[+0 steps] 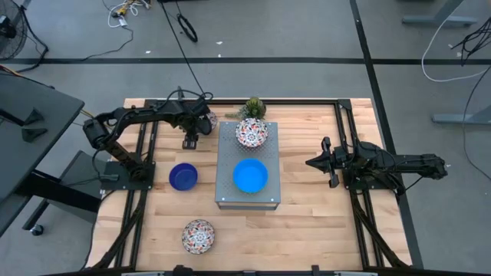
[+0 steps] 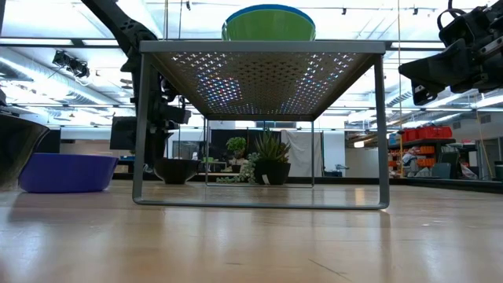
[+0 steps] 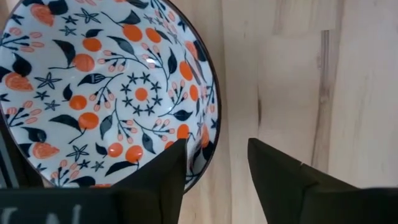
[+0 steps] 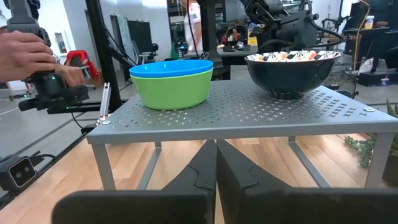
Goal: Pick & Place Mini bowls
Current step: Stack the top white patterned bowl on the other white patterned bowl on the shelf
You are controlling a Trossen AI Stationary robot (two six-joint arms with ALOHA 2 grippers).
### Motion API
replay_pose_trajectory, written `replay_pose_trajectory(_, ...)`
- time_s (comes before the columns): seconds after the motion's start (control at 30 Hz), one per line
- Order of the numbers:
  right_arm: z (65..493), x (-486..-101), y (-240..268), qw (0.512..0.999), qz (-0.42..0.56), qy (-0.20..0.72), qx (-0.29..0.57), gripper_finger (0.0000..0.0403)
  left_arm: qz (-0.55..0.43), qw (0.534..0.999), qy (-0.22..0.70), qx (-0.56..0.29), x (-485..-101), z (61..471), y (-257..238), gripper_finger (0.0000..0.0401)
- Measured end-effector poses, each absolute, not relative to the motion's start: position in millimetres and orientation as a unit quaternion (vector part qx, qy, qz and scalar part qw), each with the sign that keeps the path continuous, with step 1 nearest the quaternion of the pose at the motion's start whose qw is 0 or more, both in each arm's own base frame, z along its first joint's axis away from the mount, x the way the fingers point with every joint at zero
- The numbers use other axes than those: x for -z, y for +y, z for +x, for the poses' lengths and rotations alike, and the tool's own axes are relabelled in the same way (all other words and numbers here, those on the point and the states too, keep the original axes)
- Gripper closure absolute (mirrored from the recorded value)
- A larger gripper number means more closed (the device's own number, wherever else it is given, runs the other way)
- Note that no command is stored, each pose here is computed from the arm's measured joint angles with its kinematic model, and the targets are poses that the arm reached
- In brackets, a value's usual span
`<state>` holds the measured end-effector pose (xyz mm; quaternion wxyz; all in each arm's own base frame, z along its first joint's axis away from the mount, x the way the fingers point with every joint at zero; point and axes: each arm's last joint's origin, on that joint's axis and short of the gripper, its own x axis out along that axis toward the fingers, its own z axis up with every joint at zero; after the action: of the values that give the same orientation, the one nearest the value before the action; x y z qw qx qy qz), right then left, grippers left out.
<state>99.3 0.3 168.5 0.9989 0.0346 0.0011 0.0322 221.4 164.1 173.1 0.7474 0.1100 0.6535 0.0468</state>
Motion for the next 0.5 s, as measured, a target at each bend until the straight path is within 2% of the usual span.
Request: replay_pose_trajectory(0.5,99.3,-168.6,0.3,0.999,0.034,0.001,-0.032,0.0392,0.112,0.751,0.649,-0.049,-173.4,222.4,164.9,0.0296)
